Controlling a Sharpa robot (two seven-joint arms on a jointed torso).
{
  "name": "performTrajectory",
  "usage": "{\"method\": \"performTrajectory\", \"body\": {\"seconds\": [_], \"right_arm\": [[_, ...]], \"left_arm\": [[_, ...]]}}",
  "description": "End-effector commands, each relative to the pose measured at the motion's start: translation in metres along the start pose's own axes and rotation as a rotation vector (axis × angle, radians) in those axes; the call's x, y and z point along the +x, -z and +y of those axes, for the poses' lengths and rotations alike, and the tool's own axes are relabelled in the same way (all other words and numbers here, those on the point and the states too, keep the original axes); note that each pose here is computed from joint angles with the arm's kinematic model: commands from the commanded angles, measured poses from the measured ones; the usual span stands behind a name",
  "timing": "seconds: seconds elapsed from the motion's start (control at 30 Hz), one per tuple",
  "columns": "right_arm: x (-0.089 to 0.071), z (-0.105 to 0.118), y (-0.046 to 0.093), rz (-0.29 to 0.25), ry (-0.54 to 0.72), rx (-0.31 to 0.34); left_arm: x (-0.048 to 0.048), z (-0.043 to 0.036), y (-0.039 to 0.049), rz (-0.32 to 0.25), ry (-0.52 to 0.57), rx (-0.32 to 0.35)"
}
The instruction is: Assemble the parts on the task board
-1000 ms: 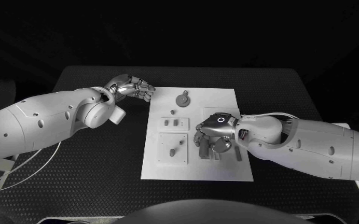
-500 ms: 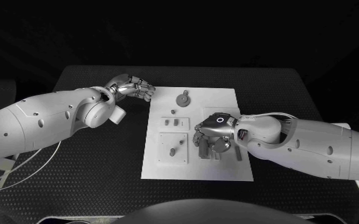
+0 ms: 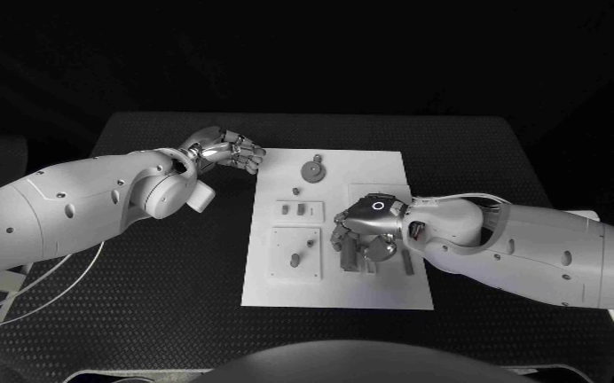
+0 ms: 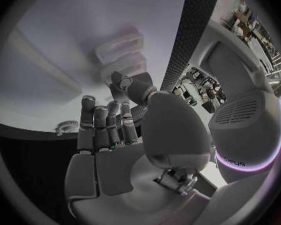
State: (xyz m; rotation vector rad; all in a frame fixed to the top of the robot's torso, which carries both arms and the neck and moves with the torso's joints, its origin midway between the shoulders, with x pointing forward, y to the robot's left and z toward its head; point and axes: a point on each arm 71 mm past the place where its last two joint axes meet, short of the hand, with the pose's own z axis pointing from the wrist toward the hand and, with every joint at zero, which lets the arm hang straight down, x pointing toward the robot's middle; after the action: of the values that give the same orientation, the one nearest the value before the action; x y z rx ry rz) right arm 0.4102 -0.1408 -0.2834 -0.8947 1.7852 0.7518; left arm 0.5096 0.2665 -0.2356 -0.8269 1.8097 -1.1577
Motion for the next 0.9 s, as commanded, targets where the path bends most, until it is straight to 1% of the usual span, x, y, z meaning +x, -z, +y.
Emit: {"method": "performTrajectory", "body": {"seconds": [0.03,0.2,0.4,0.9], "right_arm": [[0.008,-0.011,0.005,0.043,0.021,0.053],[0.009,-0.013,0.006,0.042,0.021,0.063],[0.011,-0.02,0.008,0.047,0.028,0.093],[0.012,-0.022,0.011,0.05,0.03,0.11]], "left_arm": [[0.002,-0.0011,-0.0003,0.016,0.004,0.007],[0.0021,-0.0011,-0.0003,0.017,0.004,0.006],[0.0018,-0.0009,-0.0001,0.017,0.004,0.006],[0.0012,-0.0007,-0.0001,0.014,0.003,0.006]]}}
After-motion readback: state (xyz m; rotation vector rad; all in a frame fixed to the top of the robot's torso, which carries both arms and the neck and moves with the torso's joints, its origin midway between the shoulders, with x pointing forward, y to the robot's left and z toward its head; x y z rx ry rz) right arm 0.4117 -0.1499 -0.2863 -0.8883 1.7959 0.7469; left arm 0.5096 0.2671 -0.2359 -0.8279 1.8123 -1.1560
